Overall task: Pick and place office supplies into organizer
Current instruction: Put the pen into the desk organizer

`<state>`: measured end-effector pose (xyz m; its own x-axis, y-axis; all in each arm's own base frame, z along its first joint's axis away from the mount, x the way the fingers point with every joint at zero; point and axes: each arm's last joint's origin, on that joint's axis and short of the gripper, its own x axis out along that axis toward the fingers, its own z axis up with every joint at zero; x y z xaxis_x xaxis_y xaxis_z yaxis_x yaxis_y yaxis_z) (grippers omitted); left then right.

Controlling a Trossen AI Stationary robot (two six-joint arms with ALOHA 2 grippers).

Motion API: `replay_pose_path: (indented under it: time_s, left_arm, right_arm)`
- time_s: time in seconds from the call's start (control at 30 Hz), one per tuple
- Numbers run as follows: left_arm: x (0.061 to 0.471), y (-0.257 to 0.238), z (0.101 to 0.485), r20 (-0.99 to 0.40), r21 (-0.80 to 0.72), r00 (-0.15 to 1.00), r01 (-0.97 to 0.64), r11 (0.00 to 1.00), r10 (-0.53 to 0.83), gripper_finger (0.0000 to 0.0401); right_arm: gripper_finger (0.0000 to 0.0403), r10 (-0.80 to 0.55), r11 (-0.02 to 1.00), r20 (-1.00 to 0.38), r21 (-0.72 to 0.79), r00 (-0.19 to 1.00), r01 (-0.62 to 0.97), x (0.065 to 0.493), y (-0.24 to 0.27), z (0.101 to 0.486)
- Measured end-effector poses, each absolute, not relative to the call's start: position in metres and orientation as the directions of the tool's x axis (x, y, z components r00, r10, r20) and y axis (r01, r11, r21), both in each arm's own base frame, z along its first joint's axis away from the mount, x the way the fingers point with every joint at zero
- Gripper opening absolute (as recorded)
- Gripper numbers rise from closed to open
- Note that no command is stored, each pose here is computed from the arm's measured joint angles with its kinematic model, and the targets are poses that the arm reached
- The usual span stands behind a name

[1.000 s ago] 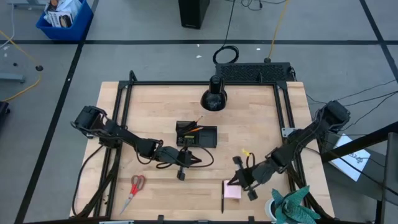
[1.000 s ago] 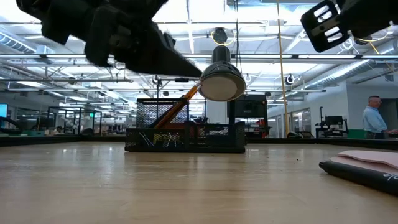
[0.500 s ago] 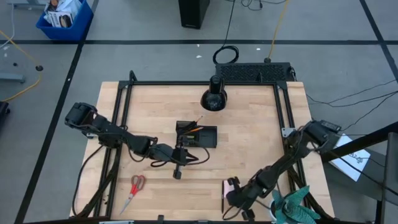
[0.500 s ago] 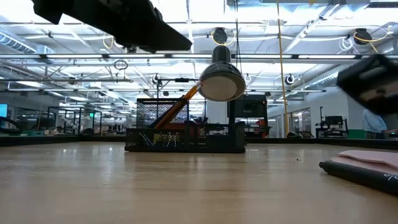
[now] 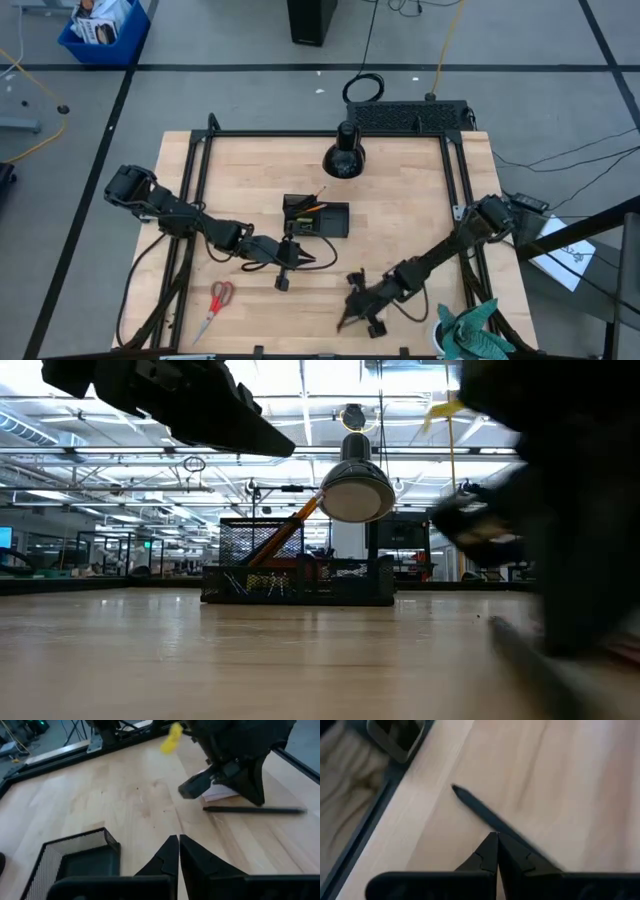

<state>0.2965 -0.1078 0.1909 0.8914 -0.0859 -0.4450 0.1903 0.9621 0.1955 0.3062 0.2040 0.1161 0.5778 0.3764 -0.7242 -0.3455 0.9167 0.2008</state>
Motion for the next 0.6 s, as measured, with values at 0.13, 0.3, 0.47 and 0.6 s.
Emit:
replay_pose_path:
  time_s: [0.13,0.3,0.47,0.6]
  left_arm:
    - [0.296,-0.108,0.190,-0.453,0.171,0.887,0.181,0.968,-0.086,0.0004]
    - [0.295,-0.112,0.190,-0.454,0.164,0.886,0.189,0.968,-0.096,0.0014]
    - [0.293,-0.115,0.189,-0.464,0.146,0.880,0.192,0.970,-0.104,0.0025]
    - [0.291,-0.114,0.185,-0.500,0.052,0.861,0.140,0.989,-0.096,0.0016]
  right_arm:
    - [0.0004,0.372,0.922,-0.671,0.184,0.642,-0.342,0.320,0.192,0.122]
    - [0.0004,0.260,0.963,-0.672,0.129,0.693,-0.236,0.328,0.175,0.123]
    - [0.0004,0.277,0.954,-0.688,0.118,0.670,-0.274,0.323,0.174,0.132]
    - [0.0004,0.189,0.967,-0.703,0.011,0.686,-0.256,0.319,0.169,0.141]
